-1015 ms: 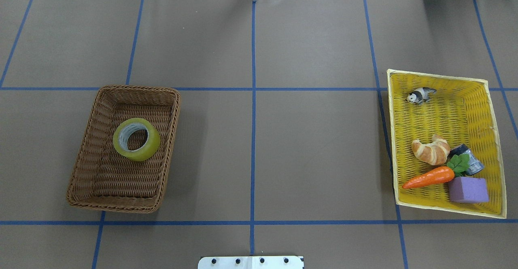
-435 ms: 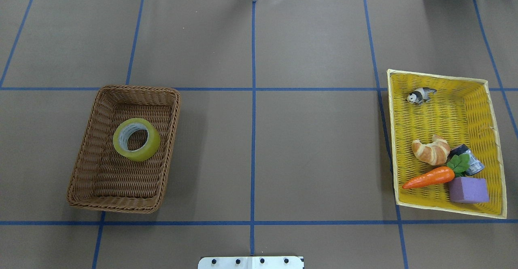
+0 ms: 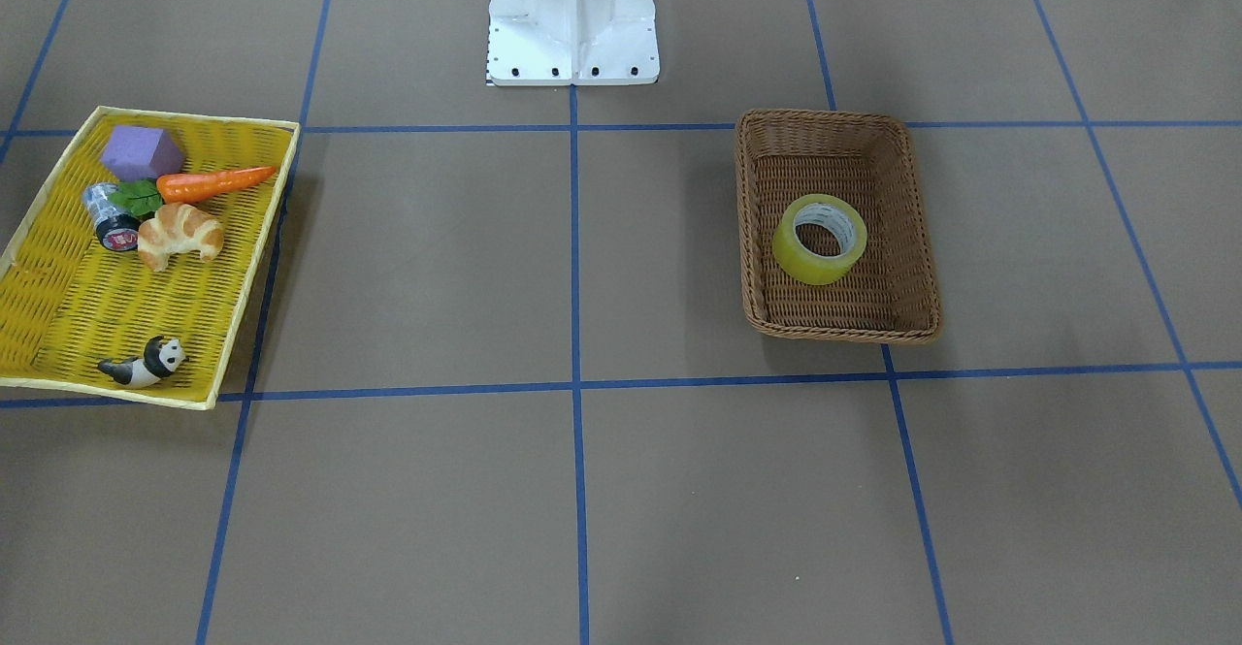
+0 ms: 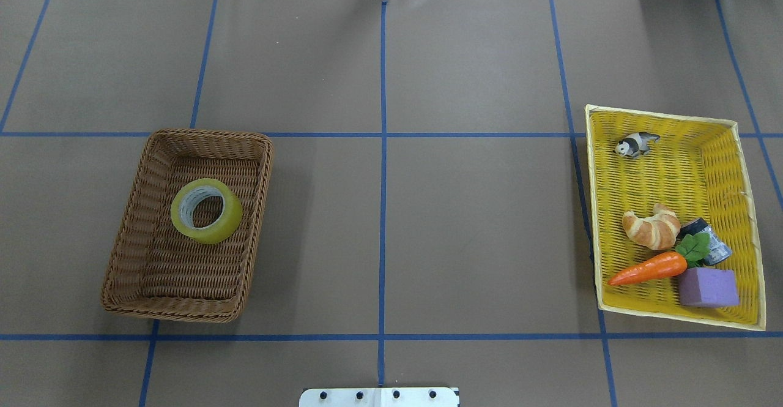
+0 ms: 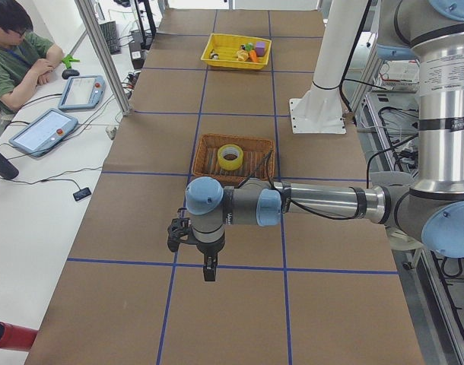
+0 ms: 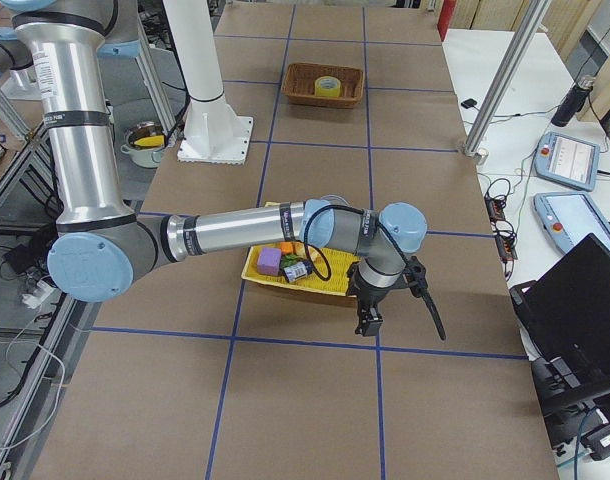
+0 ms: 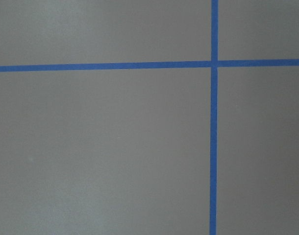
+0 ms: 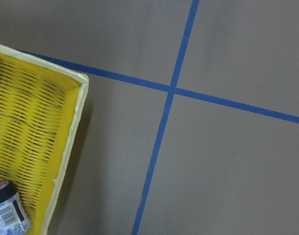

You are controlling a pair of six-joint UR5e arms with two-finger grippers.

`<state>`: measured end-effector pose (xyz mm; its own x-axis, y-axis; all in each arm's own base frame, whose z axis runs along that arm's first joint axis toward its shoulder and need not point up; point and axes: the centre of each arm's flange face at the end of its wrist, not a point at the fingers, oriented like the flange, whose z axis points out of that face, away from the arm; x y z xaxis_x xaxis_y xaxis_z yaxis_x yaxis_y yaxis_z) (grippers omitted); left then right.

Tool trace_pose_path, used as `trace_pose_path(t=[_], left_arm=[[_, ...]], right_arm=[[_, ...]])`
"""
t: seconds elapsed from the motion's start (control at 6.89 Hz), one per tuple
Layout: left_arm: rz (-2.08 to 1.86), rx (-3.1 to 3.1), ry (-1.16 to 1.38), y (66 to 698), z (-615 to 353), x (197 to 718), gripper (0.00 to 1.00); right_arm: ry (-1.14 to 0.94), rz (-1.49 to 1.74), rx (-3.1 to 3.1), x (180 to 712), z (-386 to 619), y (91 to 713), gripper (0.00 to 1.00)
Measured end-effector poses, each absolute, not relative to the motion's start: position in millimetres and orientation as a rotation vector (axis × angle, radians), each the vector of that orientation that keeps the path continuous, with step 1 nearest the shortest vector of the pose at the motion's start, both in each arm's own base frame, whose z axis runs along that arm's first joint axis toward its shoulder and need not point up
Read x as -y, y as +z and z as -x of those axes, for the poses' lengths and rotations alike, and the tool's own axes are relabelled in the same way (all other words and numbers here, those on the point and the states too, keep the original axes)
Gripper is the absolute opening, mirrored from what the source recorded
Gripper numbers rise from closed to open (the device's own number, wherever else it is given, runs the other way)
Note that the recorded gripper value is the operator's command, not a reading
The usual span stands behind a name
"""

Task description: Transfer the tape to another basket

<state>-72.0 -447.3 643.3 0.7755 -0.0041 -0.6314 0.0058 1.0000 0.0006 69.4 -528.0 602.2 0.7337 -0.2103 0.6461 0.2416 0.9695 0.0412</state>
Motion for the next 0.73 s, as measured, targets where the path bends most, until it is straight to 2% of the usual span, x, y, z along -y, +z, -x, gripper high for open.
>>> trace_pose_path(t=[0.73], left_arm=[[-0.002, -0.685, -0.006, 642.7, 71.9, 447.3, 0.98]], right_arm=[[-0.24, 0.045, 0.706, 526.9, -73.2, 603.3, 1.0]])
